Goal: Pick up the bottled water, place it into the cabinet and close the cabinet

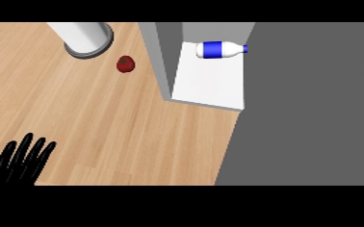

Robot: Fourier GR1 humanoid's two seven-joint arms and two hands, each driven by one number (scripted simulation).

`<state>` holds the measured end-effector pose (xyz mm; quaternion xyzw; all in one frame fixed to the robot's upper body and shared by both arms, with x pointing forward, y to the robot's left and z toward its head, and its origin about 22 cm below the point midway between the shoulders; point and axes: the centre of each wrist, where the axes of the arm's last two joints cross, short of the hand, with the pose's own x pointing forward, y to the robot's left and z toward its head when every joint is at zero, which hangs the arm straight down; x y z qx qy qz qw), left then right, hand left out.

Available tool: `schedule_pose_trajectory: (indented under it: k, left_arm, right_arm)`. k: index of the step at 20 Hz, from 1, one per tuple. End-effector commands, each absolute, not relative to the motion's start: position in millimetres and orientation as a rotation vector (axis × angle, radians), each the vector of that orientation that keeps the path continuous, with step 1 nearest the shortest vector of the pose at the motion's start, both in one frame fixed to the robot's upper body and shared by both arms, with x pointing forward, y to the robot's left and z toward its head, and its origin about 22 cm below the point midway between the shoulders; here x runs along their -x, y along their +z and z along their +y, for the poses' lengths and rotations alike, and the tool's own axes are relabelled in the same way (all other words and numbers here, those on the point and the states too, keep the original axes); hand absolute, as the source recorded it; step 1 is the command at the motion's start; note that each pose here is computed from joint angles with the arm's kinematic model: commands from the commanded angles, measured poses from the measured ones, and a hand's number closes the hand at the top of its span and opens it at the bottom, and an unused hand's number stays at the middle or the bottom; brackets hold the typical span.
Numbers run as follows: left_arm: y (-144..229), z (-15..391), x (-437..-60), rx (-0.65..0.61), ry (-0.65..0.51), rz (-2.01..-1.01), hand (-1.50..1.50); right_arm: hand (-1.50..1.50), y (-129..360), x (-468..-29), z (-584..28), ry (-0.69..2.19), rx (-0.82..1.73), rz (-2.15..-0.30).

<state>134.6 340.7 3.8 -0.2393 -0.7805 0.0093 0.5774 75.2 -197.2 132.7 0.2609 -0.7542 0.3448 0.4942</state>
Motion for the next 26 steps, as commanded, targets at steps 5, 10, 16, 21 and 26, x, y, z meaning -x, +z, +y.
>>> schedule_pose_trajectory:
  k: [5,10,16,21,26]
  left_arm:
    - [12.6,356.3,-138.5,0.570,0.000,-1.843,-1.50]
    - [16.9,358.6,-140.9,0.578,-0.027,-1.838,-1.50]
    - [21.4,370.7,-146.9,0.554,-0.015,-1.841,-1.50]
    - [25.9,377.4,-145.8,0.556,-0.031,-1.853,-1.50]
    - [26.5,377.8,-146.9,0.551,-0.020,-1.848,-1.50]
  right_arm:
    - [1.50,136.6,-85.9,-172.3,0.980,-0.711,-1.716]
    - [1.50,133.6,-101.9,-162.4,0.934,-0.697,-1.692]
    - [1.50,133.6,-120.0,-149.5,0.810,-0.713,-1.687]
    - [1.50,129.0,-136.6,-135.6,0.712,-0.786,-1.610]
    - [1.50,126.2,-161.1,-126.2,0.645,-0.903,-1.552]
